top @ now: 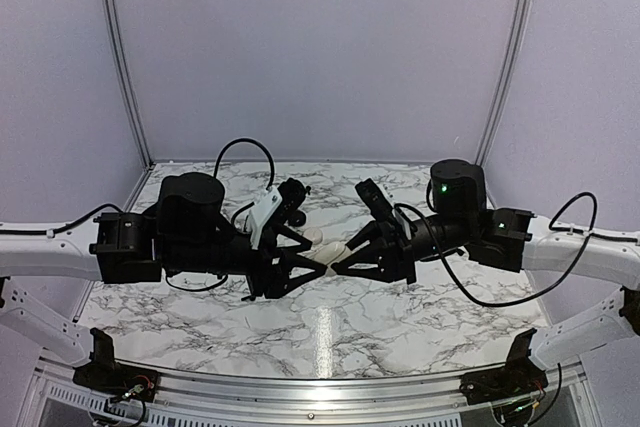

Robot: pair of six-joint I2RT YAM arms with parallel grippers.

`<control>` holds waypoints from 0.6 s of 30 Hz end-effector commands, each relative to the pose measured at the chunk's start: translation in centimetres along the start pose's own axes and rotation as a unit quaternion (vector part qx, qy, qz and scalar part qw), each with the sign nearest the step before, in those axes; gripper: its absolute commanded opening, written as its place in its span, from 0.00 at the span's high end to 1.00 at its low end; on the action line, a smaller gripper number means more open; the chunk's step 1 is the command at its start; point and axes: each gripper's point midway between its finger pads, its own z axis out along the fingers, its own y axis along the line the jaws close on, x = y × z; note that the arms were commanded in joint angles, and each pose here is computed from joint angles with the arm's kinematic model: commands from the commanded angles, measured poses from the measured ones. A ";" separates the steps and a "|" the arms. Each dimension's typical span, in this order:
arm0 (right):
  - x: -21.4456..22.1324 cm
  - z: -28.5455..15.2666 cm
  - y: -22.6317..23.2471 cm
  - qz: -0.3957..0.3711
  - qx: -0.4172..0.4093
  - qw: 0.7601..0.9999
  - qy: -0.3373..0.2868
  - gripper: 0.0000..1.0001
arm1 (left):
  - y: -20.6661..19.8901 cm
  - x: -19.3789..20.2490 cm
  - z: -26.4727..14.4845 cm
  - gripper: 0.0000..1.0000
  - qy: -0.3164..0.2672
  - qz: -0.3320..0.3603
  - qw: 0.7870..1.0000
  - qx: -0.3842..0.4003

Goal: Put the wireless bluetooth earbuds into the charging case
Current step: Open the charging case at the center of the board.

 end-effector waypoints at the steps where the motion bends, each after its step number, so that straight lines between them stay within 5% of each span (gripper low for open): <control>1: 0.0 0.2 0.6 -0.014 -0.016 1.000 0.000 1.00 | 1.4 -1.7 -0.8 0.39 -0.029 -0.002 0.999 -0.029; 18: 0.1 0.2 0.9 -0.029 -0.021 0.999 0.000 1.00 | 3.7 -2.0 -1.8 0.42 -0.044 -0.036 0.997 -0.049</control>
